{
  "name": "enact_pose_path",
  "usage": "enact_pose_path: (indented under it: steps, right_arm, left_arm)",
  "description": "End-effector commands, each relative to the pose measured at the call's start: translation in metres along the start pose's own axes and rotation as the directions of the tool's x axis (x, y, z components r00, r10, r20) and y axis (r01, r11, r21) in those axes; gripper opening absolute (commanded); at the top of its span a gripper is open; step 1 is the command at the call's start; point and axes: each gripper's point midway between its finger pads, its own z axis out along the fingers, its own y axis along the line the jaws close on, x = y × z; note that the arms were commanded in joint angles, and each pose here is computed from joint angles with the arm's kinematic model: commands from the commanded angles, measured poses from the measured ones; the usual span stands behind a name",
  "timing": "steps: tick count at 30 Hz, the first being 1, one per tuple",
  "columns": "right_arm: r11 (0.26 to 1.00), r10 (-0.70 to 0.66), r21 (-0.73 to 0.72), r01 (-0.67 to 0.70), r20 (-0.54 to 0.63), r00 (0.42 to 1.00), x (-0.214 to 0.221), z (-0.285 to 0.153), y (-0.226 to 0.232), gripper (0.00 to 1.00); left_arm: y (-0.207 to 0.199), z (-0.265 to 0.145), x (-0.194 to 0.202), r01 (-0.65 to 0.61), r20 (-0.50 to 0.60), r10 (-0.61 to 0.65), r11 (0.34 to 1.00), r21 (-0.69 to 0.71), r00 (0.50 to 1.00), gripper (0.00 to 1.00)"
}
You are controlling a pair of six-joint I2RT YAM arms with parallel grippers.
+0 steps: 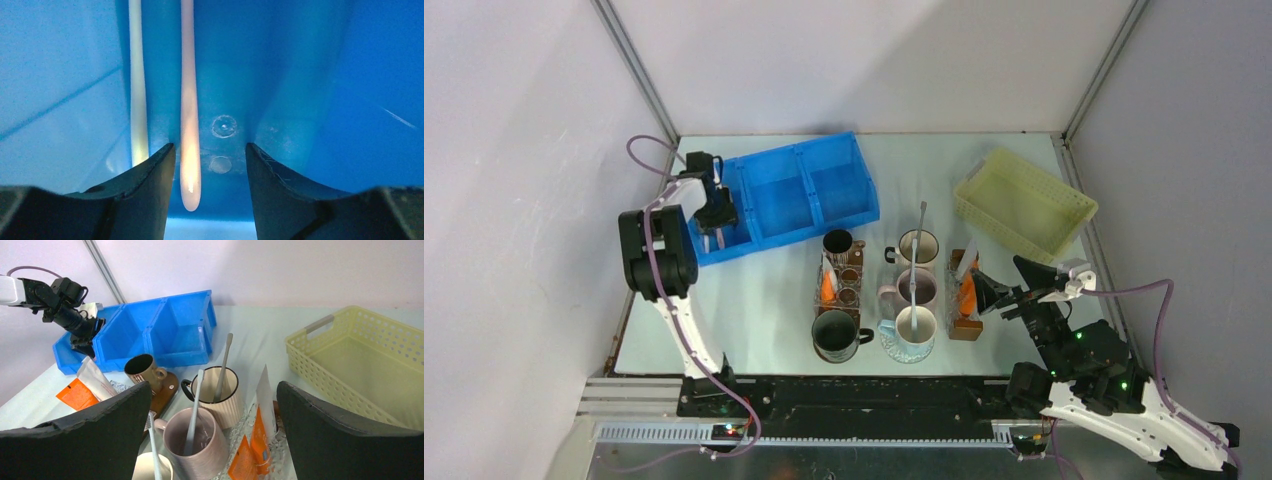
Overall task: Prepare toiletry sets of a toothbrush and toothpaste on the tray
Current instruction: Pick up the toothbrush from the storage box.
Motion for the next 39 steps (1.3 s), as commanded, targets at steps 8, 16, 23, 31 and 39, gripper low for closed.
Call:
enact_pose_path:
  steps: [8, 16, 23, 31, 39]
  right_arm:
    - [1.0, 0.004, 0.024, -0.005, 0.027, 1.0, -0.013, -0.001, -0.004, 0.98]
    - [1.0, 0.01, 0.022, -0.011, 0.034, 0.999, -0.015, -0.002, -0.005, 0.98]
    - [1.0, 0.026, 0.004, -0.026, 0.052, 0.998, -0.02, -0.005, -0.004, 0.98]
    - [1.0, 0.007, -0.027, -0.005, 0.06, 0.998, -0.025, -0.003, 0.003, 0.98]
    - [0.996, -0.024, -0.084, 0.027, 0.043, 0.999, -0.025, 0.0, 0.017, 0.98]
  left_arm:
    - [-0.007, 0.008, 0.017, -0.032, -0.038, 0.035, 0.996, 0.081, 0.999, 0.19]
    - [-0.008, -0.011, 0.005, -0.039, 0.02, 0.037, 0.996, 0.082, 0.999, 0.0]
    - [-0.009, -0.041, -0.01, -0.03, 0.142, 0.015, 0.994, 0.103, 0.99, 0.0]
    - [-0.01, -0.073, -0.018, -0.009, 0.27, -0.024, 0.993, 0.119, 0.962, 0.0]
    - [-0.022, -0.134, -0.028, -0.015, 0.45, -0.051, 0.99, 0.141, 0.891, 0.0]
